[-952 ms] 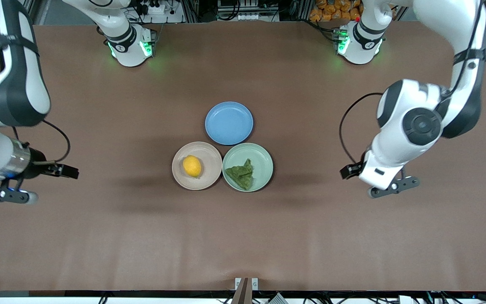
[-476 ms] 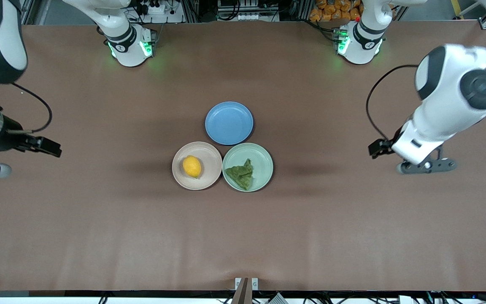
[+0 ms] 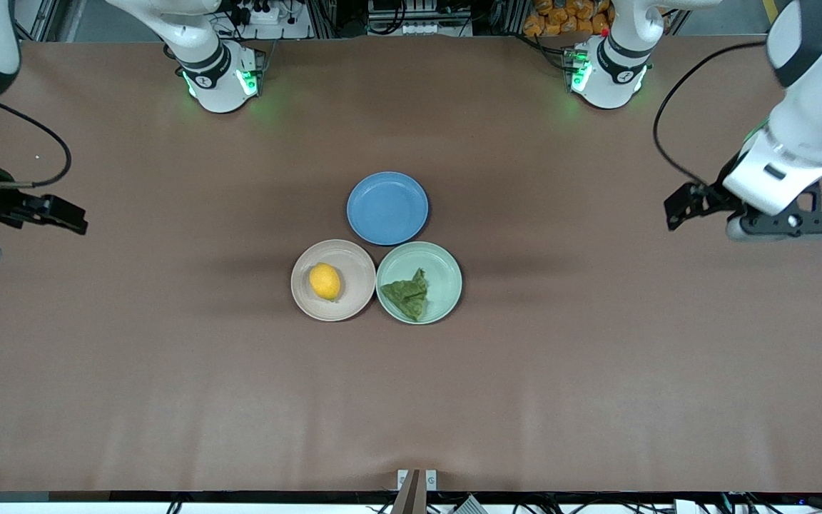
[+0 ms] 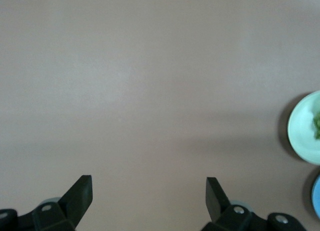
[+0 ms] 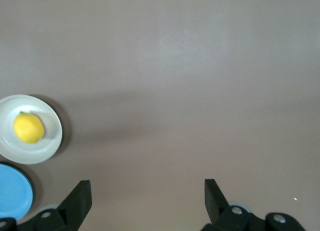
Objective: Place lemon and lettuce in plates
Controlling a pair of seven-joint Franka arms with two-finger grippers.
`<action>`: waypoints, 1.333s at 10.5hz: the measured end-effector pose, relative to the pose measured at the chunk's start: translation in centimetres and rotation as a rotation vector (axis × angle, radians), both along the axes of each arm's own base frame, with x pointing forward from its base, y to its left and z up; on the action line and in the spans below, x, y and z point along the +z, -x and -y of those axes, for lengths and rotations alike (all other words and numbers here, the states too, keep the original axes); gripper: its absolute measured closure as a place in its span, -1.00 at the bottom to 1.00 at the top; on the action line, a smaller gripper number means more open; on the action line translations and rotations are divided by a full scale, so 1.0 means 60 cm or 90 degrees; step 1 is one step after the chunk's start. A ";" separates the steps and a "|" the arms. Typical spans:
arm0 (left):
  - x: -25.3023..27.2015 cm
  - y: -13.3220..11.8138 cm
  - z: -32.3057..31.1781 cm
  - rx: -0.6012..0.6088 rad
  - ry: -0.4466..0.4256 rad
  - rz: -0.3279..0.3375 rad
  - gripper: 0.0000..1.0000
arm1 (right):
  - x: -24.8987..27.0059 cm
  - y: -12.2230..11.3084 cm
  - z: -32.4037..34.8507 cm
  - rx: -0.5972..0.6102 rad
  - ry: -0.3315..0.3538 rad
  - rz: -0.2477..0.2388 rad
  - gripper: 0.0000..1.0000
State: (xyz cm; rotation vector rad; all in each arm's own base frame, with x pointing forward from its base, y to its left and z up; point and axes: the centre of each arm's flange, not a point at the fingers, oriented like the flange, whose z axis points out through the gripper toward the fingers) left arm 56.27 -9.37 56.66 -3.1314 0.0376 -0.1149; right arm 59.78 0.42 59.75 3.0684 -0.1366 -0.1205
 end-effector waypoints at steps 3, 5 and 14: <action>0.042 0.038 -0.012 -0.040 -0.007 -0.040 -1.00 | 0.012 0.012 0.027 0.015 0.000 -0.008 -1.00; 0.068 0.047 -0.004 -0.049 -0.008 -0.044 -1.00 | 0.010 0.012 0.038 0.021 0.006 -0.011 -1.00; 0.128 0.072 0.024 -0.071 -0.010 -0.052 -1.00 | 0.031 0.030 0.049 0.035 -0.019 -0.014 -1.00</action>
